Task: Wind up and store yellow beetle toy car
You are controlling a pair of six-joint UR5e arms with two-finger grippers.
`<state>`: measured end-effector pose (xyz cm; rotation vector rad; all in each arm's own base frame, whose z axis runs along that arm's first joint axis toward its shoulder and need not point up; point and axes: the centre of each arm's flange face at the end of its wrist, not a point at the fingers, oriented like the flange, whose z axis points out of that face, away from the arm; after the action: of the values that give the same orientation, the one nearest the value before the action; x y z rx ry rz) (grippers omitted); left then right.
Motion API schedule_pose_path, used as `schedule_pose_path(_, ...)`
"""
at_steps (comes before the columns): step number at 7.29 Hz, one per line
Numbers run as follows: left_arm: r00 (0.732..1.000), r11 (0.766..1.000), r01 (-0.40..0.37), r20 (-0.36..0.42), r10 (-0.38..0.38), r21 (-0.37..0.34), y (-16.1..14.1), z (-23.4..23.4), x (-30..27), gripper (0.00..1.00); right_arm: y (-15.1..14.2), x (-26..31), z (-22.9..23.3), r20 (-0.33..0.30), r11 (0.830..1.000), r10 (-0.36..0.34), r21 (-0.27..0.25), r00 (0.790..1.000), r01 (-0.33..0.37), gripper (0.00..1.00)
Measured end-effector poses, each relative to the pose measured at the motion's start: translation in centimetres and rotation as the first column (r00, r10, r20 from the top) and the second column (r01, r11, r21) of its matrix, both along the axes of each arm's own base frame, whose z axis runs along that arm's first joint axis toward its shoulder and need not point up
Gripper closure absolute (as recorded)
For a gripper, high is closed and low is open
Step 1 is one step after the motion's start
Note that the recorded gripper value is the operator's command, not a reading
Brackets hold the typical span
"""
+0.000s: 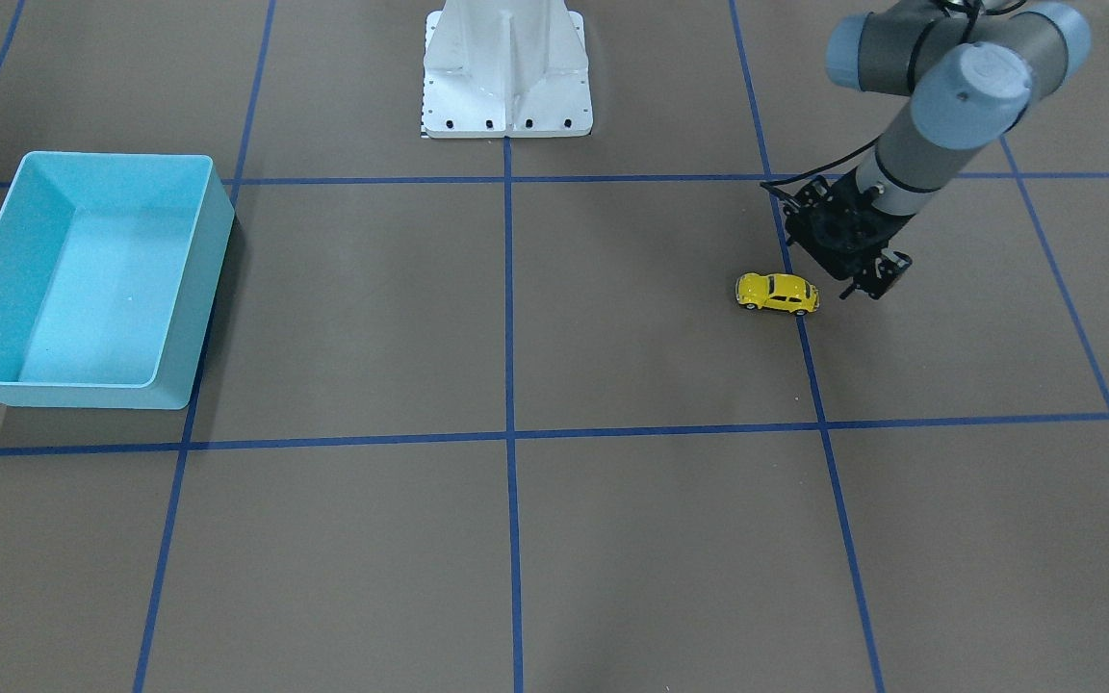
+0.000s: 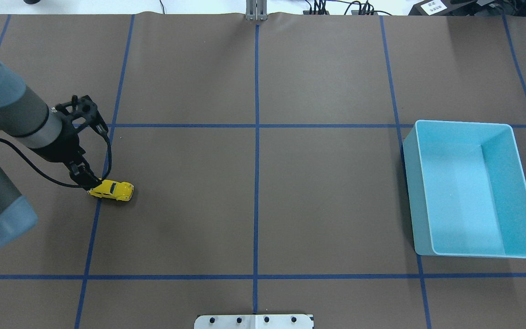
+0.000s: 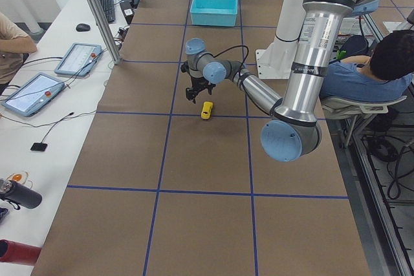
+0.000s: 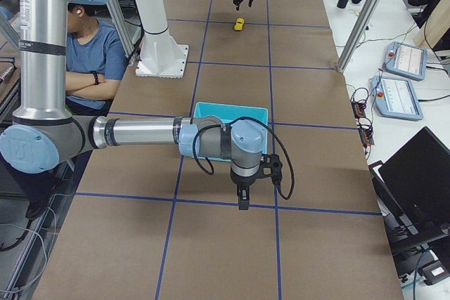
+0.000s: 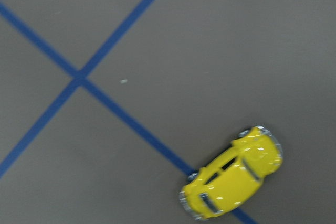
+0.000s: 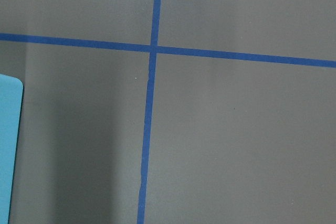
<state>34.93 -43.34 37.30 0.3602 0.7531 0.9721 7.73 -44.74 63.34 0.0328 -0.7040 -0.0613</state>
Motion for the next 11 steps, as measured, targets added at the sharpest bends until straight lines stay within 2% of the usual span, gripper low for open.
schedule_pose_path(2,0.993,0.985,-0.109,0.061,0.102,0.136,5.7,-1.7,5.1,0.0,0.3,0.0,0.3,0.0,1.0,0.002,-0.008,1.0,-0.002,0.0)
schedule_pose_path(3,0.981,0.959,-0.185,0.099,0.167,0.214,7.1,-1.8,6.3,0.0,0.3,0.0,0.4,-0.001,1.0,0.004,-0.011,1.0,-0.004,0.0)
schedule_pose_path(5,0.936,0.86,-0.345,0.204,0.286,0.375,7.0,-1.3,7.3,0.0,0.3,0.0,0.4,-0.002,1.0,0.006,-0.012,1.0,-0.006,0.0)
schedule_pose_path(7,0.894,0.773,-0.445,0.277,0.353,0.451,5.8,-1.1,8.9,0.0,0.3,0.0,0.3,-0.001,1.0,0.005,-0.01,1.0,-0.005,0.0)
schedule_pose_path(8,0.875,0.739,-0.482,0.301,0.38,0.47,5.3,-1.0,9.7,0.0,0.3,0.0,0.3,-0.001,1.0,0.004,-0.009,1.0,-0.004,0.0)
schedule_pose_path(9,0.865,0.724,-0.5,0.317,0.389,0.476,4.8,-0.8,10.2,0.0,0.2,0.0,0.2,-0.001,1.0,0.003,-0.006,1.0,-0.003,0.0)
schedule_pose_path(11,0.863,0.723,-0.499,0.348,0.365,0.478,3.8,-0.2,10.0,0.0,0.2,0.0,0.1,0.0,1.0,0.003,-0.004,1.0,-0.003,0.0)
